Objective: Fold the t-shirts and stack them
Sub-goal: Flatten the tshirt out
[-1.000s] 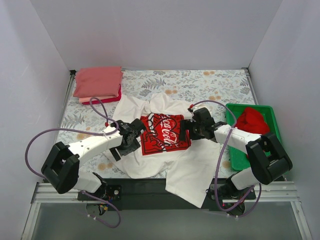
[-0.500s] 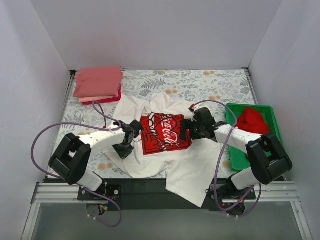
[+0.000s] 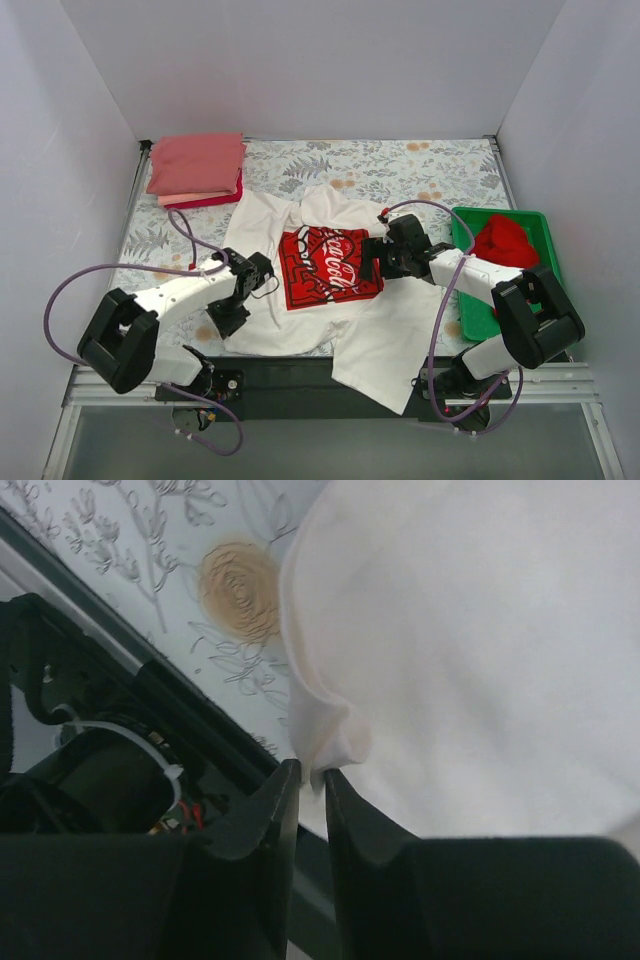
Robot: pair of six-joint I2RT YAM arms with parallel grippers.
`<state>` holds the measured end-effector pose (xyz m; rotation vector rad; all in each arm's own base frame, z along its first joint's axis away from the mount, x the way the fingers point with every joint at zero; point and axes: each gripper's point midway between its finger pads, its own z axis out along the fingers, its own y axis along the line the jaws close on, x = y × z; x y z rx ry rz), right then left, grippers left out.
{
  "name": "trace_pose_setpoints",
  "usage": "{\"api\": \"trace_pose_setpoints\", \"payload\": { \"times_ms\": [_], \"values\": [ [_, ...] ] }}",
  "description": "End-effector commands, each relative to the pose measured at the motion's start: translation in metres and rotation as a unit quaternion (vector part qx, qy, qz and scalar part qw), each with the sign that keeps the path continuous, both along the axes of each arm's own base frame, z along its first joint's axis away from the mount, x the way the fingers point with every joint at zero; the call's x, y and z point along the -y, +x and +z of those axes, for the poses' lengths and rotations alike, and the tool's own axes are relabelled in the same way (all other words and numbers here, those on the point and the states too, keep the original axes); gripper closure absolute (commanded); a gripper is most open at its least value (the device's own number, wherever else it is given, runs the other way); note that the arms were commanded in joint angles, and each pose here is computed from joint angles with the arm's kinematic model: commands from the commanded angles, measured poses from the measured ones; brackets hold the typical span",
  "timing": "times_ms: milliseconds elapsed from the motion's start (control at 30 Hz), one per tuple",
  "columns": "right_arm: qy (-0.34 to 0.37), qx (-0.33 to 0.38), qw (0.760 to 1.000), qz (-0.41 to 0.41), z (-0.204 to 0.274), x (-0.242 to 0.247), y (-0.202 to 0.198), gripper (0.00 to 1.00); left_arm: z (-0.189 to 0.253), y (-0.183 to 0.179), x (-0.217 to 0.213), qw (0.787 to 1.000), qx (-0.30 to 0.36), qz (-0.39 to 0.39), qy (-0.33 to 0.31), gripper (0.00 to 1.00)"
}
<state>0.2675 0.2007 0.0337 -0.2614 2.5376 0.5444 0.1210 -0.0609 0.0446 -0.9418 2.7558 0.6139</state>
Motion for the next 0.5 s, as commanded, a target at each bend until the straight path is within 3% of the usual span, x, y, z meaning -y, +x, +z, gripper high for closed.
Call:
{"api": "trace_pose_setpoints", "payload": {
  "times_ms": [0, 67, 133, 333, 367, 467],
  "values": [
    [-0.036, -0.048, 0.998, -0.006, -0.028, 0.018, -0.020, 0.02, 0.002, -0.017, -0.007, 0.971, 0.072, 0.229, 0.012, 0.83],
    [-0.034, -0.050, 0.998, -0.004, -0.029, 0.017, -0.021, 0.02, 0.003, -0.020, -0.007, 0.970, 0.079, 0.231, -0.004, 0.76],
    [-0.033, -0.052, 0.998, -0.002, -0.030, 0.017, -0.021, 0.02, 0.006, -0.022, -0.005, 0.968, 0.088, 0.235, -0.024, 0.59],
    [-0.031, -0.050, 0.998, 0.000, -0.028, 0.016, -0.021, 0.02, 0.017, -0.015, 0.000, 0.965, 0.112, 0.230, -0.059, 0.32],
    [-0.030, -0.049, 0.998, 0.000, -0.027, 0.015, -0.021, 0.02, 0.021, -0.011, 0.003, 0.965, 0.120, 0.223, -0.069, 0.23],
    [-0.027, -0.043, 0.999, 0.003, -0.024, 0.015, -0.019, 0.02, 0.038, 0.006, 0.008, 0.963, 0.152, 0.207, -0.083, 0.16]
  ]
}}
